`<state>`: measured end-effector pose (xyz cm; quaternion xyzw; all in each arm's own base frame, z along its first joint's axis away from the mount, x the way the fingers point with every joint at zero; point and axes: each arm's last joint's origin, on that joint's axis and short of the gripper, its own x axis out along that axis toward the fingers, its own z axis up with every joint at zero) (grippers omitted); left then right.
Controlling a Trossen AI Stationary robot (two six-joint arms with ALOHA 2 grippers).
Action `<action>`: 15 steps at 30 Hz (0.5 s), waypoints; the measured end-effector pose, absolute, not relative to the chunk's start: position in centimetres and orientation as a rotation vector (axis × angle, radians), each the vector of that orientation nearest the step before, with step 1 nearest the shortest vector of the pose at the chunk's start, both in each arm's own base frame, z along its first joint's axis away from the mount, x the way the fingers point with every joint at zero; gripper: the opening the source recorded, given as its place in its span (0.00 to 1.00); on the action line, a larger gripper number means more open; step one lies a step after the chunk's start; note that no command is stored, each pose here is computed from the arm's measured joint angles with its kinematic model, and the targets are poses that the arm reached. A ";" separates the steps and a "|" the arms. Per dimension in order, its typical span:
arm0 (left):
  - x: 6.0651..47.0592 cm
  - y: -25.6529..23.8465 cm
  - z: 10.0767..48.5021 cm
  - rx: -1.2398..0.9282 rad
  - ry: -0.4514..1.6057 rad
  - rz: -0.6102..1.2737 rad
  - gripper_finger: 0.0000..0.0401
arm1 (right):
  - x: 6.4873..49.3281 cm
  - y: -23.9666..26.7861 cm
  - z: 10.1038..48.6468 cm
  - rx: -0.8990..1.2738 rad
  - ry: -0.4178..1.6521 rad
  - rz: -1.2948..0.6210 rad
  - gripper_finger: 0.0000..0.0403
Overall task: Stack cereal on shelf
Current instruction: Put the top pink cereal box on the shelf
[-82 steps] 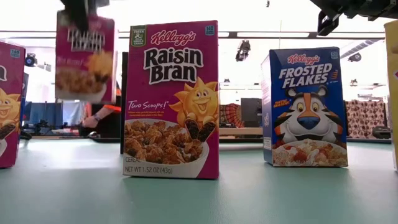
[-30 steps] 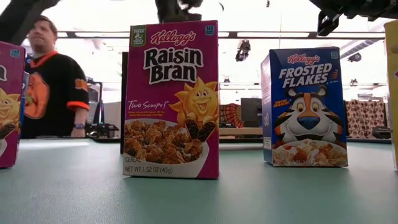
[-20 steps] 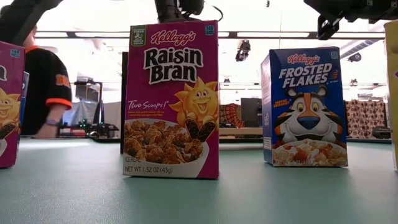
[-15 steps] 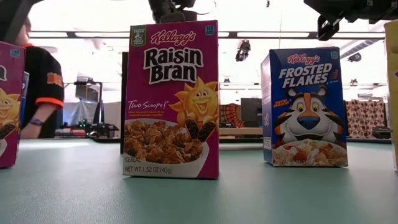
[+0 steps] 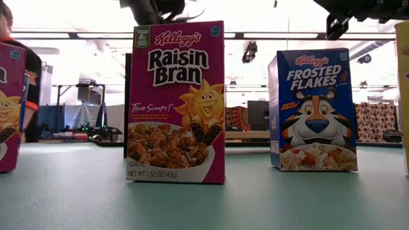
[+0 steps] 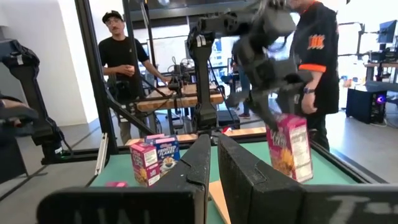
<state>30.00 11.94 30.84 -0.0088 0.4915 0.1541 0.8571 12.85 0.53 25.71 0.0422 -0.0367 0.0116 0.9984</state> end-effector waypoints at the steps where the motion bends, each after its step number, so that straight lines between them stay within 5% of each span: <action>1: 29.9 11.9 30.4 -0.022 1.048 0.323 0.39 | 12.8 0.5 25.7 0.083 -0.077 0.023 0.06; 15: 30.4 12.8 28.0 0.012 1.141 0.385 0.39 | 12.8 0.5 25.8 0.062 -0.081 0.022 0.06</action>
